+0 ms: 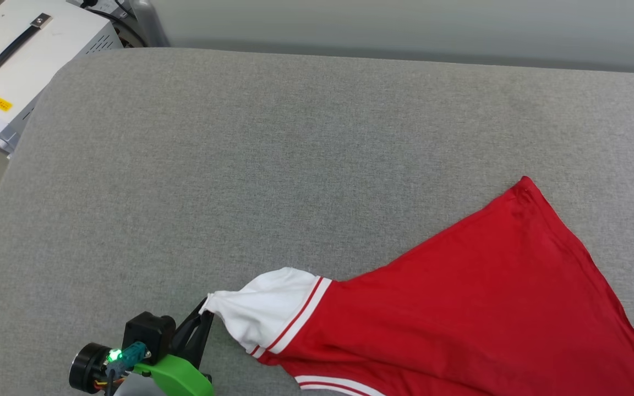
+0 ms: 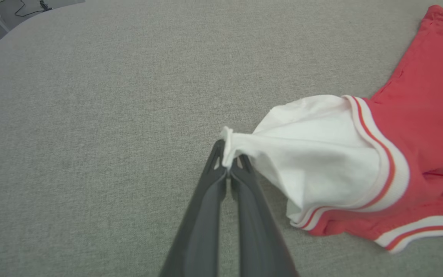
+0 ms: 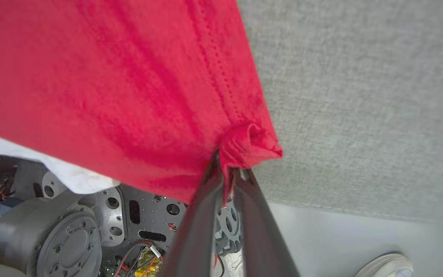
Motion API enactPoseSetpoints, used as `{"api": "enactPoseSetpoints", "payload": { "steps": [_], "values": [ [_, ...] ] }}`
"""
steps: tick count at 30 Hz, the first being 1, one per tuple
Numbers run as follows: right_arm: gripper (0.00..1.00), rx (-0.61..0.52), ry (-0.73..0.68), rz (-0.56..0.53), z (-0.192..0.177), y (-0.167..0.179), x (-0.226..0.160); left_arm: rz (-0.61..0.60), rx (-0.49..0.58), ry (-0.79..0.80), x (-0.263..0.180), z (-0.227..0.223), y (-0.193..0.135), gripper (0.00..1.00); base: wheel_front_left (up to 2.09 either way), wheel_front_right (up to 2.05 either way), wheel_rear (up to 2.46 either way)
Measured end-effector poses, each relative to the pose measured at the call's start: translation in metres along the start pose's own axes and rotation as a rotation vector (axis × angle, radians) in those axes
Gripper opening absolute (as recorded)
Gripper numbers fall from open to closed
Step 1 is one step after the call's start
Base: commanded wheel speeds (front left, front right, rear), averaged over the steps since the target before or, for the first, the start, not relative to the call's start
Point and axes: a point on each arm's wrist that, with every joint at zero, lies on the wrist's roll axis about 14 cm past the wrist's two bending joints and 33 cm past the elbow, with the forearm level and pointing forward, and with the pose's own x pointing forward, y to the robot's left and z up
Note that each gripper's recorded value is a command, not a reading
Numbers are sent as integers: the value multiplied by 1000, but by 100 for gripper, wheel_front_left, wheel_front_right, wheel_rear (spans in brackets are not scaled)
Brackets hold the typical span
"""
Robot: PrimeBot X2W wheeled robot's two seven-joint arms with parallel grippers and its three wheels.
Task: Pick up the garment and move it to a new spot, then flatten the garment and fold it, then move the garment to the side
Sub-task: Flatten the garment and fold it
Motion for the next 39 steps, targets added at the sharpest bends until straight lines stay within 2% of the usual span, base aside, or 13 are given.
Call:
{"api": "enactPoseSetpoints", "payload": {
  "steps": [6,10,16,21,25,29,35,39],
  "values": [
    [100,-12,-331,-14,92,-3,-34,-7,2,-4,1,3,-3,0,0,0,0],
    [100,-88,-504,-26,155,2,-65,-8,0,6,2,2,-2,0,0,0,0],
    [100,-236,-600,-9,229,30,-89,-7,8,-2,9,6,0,0,0,0,0],
    [100,-346,-521,39,261,68,-67,-1,5,-5,16,8,2,0,0,0,0],
    [100,-386,-393,52,269,87,-33,-2,4,-3,20,8,3,0,0,0,0],
    [100,-401,-244,31,263,89,5,3,-4,1,24,6,5,0,0,0,0],
    [100,-370,-117,55,250,96,56,15,-12,17,30,0,11,0,0,0,0],
    [100,-424,-9,49,225,99,84,24,-23,26,32,-4,13,0,0,0,0]
  ]
}}
